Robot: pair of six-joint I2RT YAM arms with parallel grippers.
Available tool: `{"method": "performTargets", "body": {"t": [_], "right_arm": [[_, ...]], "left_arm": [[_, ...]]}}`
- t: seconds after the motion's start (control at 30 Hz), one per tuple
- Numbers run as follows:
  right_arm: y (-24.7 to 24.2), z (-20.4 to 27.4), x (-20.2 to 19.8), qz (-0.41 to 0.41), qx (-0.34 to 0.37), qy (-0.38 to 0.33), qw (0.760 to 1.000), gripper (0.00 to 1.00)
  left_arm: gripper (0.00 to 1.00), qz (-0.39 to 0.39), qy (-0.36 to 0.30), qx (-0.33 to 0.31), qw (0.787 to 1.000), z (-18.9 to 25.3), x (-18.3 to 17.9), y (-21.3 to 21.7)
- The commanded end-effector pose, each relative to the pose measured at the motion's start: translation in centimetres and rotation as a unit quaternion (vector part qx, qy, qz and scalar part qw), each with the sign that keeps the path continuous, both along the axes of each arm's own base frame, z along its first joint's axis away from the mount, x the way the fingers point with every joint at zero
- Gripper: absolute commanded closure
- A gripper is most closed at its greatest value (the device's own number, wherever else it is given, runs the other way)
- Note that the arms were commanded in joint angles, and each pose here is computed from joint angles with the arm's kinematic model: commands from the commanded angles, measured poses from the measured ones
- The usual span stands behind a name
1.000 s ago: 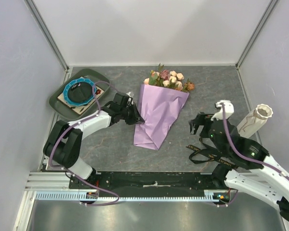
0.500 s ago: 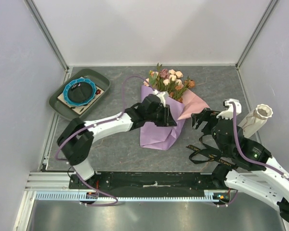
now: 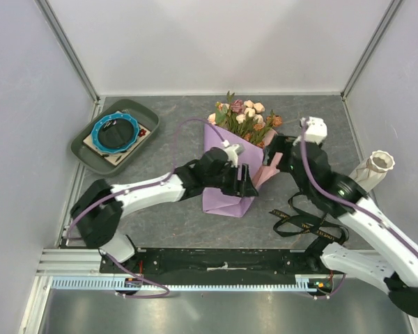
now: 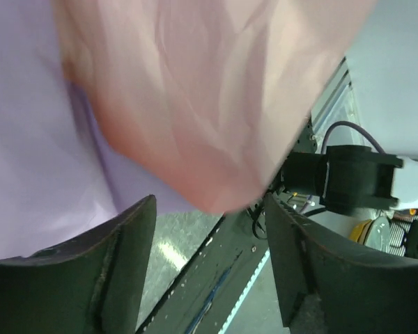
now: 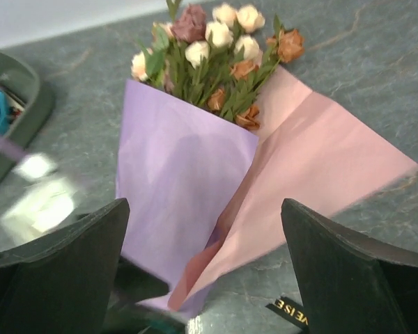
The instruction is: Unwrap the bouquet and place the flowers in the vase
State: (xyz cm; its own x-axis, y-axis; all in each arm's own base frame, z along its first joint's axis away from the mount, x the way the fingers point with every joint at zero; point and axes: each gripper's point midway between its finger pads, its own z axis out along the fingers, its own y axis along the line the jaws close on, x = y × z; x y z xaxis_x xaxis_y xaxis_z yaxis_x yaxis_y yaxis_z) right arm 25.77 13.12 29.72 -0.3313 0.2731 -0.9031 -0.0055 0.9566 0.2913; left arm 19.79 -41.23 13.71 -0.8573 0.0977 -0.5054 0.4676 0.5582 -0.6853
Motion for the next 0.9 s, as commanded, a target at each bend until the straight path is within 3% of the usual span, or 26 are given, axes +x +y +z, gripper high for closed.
{"method": "performTargets", "body": {"t": [0.0, 0.17, 0.27, 0.43, 0.57, 0.87], "right_arm": [[3.2, -3.1, 3.9, 0.084, 0.042, 0.062, 0.994, 0.02], [3.1, -6.7, 6.1, 0.089, 0.045, 0.115, 0.988, 0.06], [2.0, -8.1, 5.8, 0.069, 0.036, 0.122, 0.989, 0.05], [2.2, -13.0, 4.4, 0.083, 0.068, 0.182, 0.977, 0.05], [3.7, -16.5, 4.4, 0.116, 0.109, 0.178, 0.971, 0.03], [6.4, -21.7, 7.1, 0.17, 0.134, 0.201, 0.955, 0.03]], "left_arm": [[0.28, 0.027, -0.053, -0.032, 0.998, 4.0, 1.1, 3.3], [0.27, -0.002, -0.051, -0.036, 0.998, 4.9, -0.1, 4.6], [0.27, 0.014, -0.039, -0.01, 0.999, 4.1, 0.2, 5.3], [0.29, 0.041, -0.018, -0.031, 0.999, 4.4, 1.2, 6.8], [0.29, 0.053, 0.006, -0.052, 0.997, 4.7, 1.8, 8.4], [0.28, 0.112, -0.021, -0.048, 0.992, 6.0, 1.8, 13.2]]}}
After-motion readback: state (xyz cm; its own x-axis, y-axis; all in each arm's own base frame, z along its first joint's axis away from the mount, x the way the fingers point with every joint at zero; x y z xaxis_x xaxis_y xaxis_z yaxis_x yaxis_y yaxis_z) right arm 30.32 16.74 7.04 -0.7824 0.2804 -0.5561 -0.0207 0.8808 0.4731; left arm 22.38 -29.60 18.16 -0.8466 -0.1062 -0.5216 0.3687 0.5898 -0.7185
